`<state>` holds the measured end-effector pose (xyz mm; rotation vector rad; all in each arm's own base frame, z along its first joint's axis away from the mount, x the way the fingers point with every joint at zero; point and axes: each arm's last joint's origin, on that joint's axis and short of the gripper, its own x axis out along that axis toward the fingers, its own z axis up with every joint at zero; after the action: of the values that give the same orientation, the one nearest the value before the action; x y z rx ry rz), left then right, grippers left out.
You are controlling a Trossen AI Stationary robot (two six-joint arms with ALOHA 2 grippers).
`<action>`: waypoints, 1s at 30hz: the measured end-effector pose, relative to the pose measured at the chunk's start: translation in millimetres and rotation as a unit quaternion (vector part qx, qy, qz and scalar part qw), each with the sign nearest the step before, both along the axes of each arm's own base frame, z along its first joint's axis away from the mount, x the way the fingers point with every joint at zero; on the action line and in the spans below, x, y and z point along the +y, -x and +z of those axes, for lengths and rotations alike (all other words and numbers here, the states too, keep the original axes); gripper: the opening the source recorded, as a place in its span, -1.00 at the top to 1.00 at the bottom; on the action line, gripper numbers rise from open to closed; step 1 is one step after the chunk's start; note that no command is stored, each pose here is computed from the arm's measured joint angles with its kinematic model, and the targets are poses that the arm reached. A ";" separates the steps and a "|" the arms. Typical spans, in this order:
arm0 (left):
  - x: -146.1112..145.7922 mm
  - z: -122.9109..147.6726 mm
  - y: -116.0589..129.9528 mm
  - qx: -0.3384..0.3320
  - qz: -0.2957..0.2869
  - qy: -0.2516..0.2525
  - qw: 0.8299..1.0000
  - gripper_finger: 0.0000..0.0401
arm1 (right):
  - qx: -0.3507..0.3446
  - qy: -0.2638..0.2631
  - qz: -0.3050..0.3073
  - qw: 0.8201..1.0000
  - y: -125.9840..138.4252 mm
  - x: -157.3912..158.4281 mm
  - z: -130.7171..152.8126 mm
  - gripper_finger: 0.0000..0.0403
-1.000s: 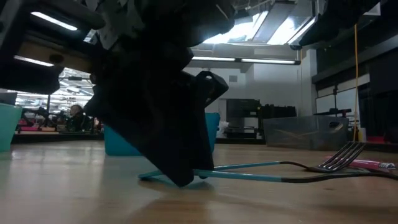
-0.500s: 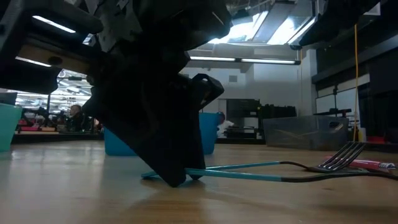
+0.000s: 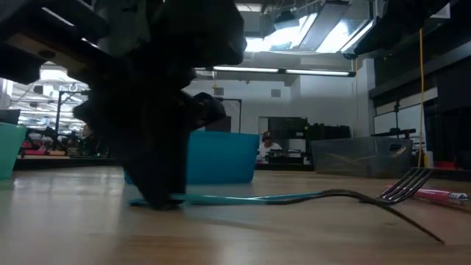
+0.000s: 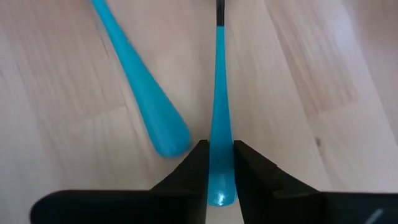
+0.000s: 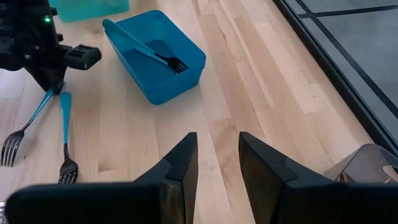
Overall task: Sort silverware by color (type)
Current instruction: Put the bottom blue fork into the dark blue bin
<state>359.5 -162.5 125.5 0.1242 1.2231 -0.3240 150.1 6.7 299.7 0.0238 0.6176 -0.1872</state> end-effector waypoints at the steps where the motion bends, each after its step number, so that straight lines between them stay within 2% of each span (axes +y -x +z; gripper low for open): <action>1: -1.0 -0.3 1.3 0.004 -0.001 -0.002 1.000 0.75 | 0.000 0.000 0.000 1.000 0.0 0.0 0.0 0.48; 5: -5.1 -1.9 6.8 0.021 -0.002 -0.009 1.000 0.73 | 0.000 0.000 0.000 1.000 0.0 0.1 0.0 0.48; 12: -14.2 -3.7 19.3 0.065 0.048 -0.012 0.997 0.73 | 0.000 0.000 0.000 1.000 0.0 0.0 0.0 0.48; 19: -19.8 -4.0 22.4 0.057 0.137 -0.017 0.989 0.73 | 0.000 0.000 0.000 1.000 0.0 0.1 0.0 0.48; 30: -24.7 -4.0 24.9 0.066 0.175 -0.001 0.982 0.73 | 0.000 0.000 0.000 1.000 0.0 0.0 0.0 0.48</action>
<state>334.5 -187.2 121.6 -0.1133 1.3493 -0.0233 150.1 6.8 299.7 0.0239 0.6176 -0.1867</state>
